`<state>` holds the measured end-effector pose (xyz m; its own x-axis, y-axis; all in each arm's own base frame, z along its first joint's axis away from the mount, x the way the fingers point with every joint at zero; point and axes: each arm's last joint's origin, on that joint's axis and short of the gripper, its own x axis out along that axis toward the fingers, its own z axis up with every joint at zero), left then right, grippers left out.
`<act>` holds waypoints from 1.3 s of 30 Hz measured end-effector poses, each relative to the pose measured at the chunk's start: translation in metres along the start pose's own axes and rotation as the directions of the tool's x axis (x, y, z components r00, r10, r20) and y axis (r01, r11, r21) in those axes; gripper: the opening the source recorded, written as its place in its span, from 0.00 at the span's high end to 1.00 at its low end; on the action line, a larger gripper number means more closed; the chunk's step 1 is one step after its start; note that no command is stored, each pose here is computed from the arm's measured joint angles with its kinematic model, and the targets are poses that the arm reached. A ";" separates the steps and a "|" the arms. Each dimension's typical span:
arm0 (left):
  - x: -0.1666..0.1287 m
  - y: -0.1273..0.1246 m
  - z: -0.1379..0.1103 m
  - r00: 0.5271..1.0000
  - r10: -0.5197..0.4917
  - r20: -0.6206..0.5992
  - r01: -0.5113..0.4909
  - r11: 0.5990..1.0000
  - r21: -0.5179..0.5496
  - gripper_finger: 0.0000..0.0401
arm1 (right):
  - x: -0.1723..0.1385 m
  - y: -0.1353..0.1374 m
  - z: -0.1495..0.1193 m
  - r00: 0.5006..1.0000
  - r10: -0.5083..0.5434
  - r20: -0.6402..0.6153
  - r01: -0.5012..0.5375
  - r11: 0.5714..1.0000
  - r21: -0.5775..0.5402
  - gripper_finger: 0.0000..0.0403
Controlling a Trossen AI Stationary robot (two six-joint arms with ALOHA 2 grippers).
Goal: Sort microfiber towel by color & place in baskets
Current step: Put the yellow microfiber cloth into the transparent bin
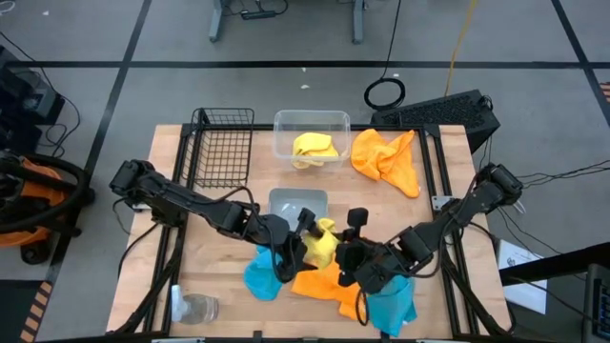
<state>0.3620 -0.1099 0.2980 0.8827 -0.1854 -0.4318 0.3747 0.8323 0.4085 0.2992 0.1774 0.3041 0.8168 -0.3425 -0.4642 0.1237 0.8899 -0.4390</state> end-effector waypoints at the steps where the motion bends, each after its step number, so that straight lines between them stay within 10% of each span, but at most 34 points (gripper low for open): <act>1: -0.002 0.001 0.000 1.000 0.022 -0.018 -0.022 1.000 -0.002 0.02 | 0.002 -0.002 0.000 1.000 -0.009 -0.002 0.009 1.000 0.005 0.93; 23: -0.038 -0.012 0.001 0.985 -0.061 -0.158 0.054 0.997 -0.047 0.03 | 0.031 -0.029 0.007 0.998 0.066 -0.002 -0.065 0.994 0.085 0.86; 33: -0.038 -0.009 0.004 0.987 0.034 -0.156 -0.041 0.998 -0.042 0.03 | 0.033 -0.031 0.004 0.998 0.050 -0.025 -0.048 0.996 0.075 0.58; 39: -0.040 -0.009 0.004 0.967 0.150 -0.206 -0.156 0.988 -0.012 0.03 | 0.034 -0.035 0.003 0.999 -0.006 -0.041 0.009 0.997 0.076 0.58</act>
<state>0.3239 -0.1122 0.3145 0.8515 0.0534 -0.5217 0.2288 0.8573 0.4612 0.3244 0.1357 0.3056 0.7922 -0.3601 -0.4926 0.1738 0.9070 -0.3836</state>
